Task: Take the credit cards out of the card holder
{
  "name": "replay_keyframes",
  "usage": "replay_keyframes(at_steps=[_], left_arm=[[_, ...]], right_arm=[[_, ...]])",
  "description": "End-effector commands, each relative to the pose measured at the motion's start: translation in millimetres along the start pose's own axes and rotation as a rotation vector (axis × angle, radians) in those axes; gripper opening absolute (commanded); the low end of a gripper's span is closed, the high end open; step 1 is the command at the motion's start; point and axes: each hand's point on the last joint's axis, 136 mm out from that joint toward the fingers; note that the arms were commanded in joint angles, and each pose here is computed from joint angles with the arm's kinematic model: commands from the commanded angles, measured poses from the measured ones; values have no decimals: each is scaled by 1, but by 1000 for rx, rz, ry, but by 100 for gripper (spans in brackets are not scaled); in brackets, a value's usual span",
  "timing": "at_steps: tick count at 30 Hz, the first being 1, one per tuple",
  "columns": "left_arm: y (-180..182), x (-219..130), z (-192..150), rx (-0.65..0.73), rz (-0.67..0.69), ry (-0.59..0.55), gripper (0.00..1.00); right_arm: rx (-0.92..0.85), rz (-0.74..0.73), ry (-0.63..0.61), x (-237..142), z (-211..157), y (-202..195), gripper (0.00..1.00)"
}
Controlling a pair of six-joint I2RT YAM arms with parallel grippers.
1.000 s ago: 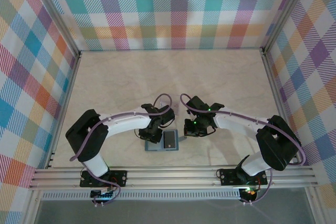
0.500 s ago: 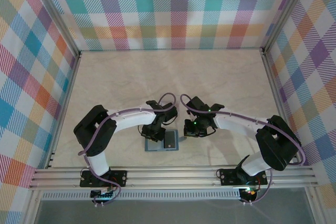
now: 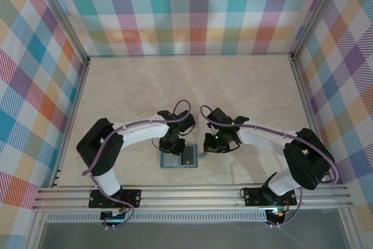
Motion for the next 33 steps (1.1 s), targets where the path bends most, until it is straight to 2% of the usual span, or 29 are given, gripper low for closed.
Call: replay_keyframes(at_steps=[1, 7, 13, 22, 29, 33], left_arm=[[-19, -17, 8, -74, -161, -49, 19], [-36, -8, 8, -114, -267, -19, 21], [-26, 5, 8, -134, -212, -11, 21], [-11, 17, 5, -187, -241, -23, 20], [-9, 18, 2, -195, -299, -39, 22], [-9, 18, 1, -199, -316, -38, 22]], right_arm=[[2, 10, 24, 6, -3, -2, 12], [4, 13, 32, 9, -3, -1, 13], [3, -1, 29, 6, -4, -4, 13], [5, -43, 27, 4, -4, -10, 14], [3, -49, 28, 0, -1, -7, 25], [6, -29, 7, -10, 3, 1, 28]])
Point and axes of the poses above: each hand's point on the last joint's axis, 136 mm out from that joint toward the fingers, its own x axis out along the fingers, its own y axis along the line the jaws close on, z = x × y, and after that the axes turned 5 degrees about -x, right-handed
